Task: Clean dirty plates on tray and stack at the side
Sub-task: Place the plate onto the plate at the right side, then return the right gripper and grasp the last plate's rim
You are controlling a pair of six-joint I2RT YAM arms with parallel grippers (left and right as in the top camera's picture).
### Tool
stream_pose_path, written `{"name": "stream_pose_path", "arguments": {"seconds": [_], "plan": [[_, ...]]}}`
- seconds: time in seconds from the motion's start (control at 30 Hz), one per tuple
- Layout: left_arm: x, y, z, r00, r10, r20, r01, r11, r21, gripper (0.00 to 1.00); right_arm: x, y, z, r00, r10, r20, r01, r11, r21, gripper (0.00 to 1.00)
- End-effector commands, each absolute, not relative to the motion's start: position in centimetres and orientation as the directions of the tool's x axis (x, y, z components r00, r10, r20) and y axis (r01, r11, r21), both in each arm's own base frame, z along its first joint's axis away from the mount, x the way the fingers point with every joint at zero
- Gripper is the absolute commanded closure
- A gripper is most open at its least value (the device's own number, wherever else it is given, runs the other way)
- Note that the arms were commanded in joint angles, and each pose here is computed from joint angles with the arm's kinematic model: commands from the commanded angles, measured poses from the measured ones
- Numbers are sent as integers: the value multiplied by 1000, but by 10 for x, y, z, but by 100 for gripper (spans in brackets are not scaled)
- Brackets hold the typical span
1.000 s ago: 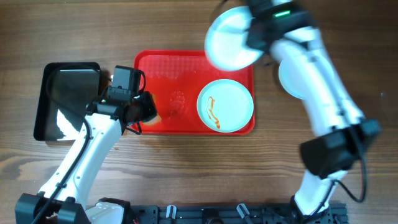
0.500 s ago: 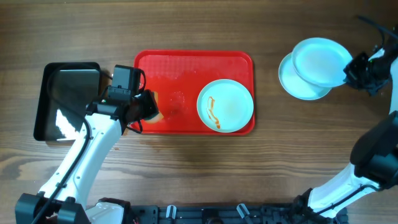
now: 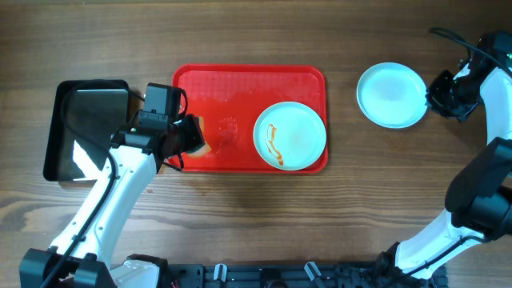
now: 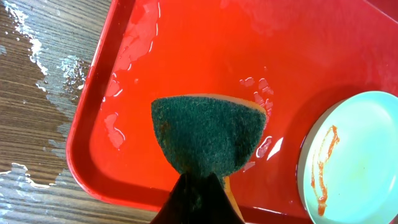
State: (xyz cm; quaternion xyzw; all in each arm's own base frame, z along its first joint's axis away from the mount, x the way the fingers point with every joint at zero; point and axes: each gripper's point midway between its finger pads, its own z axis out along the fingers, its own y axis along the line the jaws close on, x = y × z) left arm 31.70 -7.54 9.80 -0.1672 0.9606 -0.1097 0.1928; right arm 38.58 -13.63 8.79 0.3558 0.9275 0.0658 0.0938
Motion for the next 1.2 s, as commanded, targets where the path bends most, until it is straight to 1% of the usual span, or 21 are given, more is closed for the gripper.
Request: {"name": "stream_pose_path", "arguments": {"seconds": [0.0,0.07,0.1,0.13,0.17,0.2,0.23,0.3,0.37,0.43,0.57,0.63,0.73,0.77,0.8,0.83,0.9,1.03,1.07,1.1,1.17], "plan": [[314,-78,93,-882,-349,-317,-266,924,-277,96,382,-132,90,-736,668,-111,642,741,196,81],[315,-78,93,-881,-349,-320,-265,923,-278,96,391,-98,98,-759,650,-38,595,716,365,82],[315,-78,93,-881,-349,-320,-265,923,-279,96,400,-65,110,-806,592,-4,508,695,509,82],[315,-79,93,-881,-349,-319,-264,923,-280,96,405,-44,118,-843,538,-2,436,686,583,82],[314,-80,93,-882,-349,-316,-262,922,-285,96,406,-18,124,-880,474,0,368,684,630,79],[314,-81,94,-884,-348,-312,-260,921,-291,96,402,0,121,-902,432,16,350,708,613,75],[314,-81,94,-884,-348,-311,-259,921,-292,96,396,19,116,-924,381,28,328,755,568,61],[314,-81,94,-885,-348,-311,-259,920,-293,96,383,52,104,-960,279,35,263,846,463,0],[313,-84,94,-888,-344,-304,-252,919,-304,96,374,84,96,-984,177,23,173,916,361,0],[312,-88,94,-892,-338,-300,-244,919,-310,96,367,102,89,-988,154,-1,150,965,214,0],[311,-93,94,-898,-322,-300,-228,923,-309,96,373,112,87,-988,61,-145,70,996,-56,0],[310,-96,94,-901,-314,-300,-219,925,-310,96,373,120,88,-986,14,-169,30,995,-92,25],[309,-99,94,-904,-305,-300,-210,927,-310,96,362,119,87,-992,-13,-124,0,994,-111,34],[309,-99,94,-904,-305,-300,-210,927,-310,96,359,118,87,-994,-14,-112,-1,993,-115,41],[309,-99,94,-904,-305,-300,-210,927,-310,96,355,117,87,-995,-14,-98,-2,993,-120,55],[309,-99,94,-904,-305,-300,-210,927,-310,96,353,118,86,-996,-15,-86,-5,993,-114,64],[309,-99,94,-904,-305,-300,-210,927,-310,96,348,122,83,-998,-14,-65,-8,996,-88,65],[309,-99,94,-904,-305,-300,-210,927,-310,96,342,118,60,-999,7,-54,12,996,-90,61],[309,-99,94,-904,-305,-300,-210,927,-310,96,338,115,53,-999,23,-44,27,995,-93,55],[309,-99,94,-904,-305,-300,-210,927,-309,96,334,112,45,-999,36,-35,39,994,-98,53],[309,-99,94,-904,-305,-300,-210,927,-310,96,329,109,36,-999,46,-27,48,994,-101,55]]}}
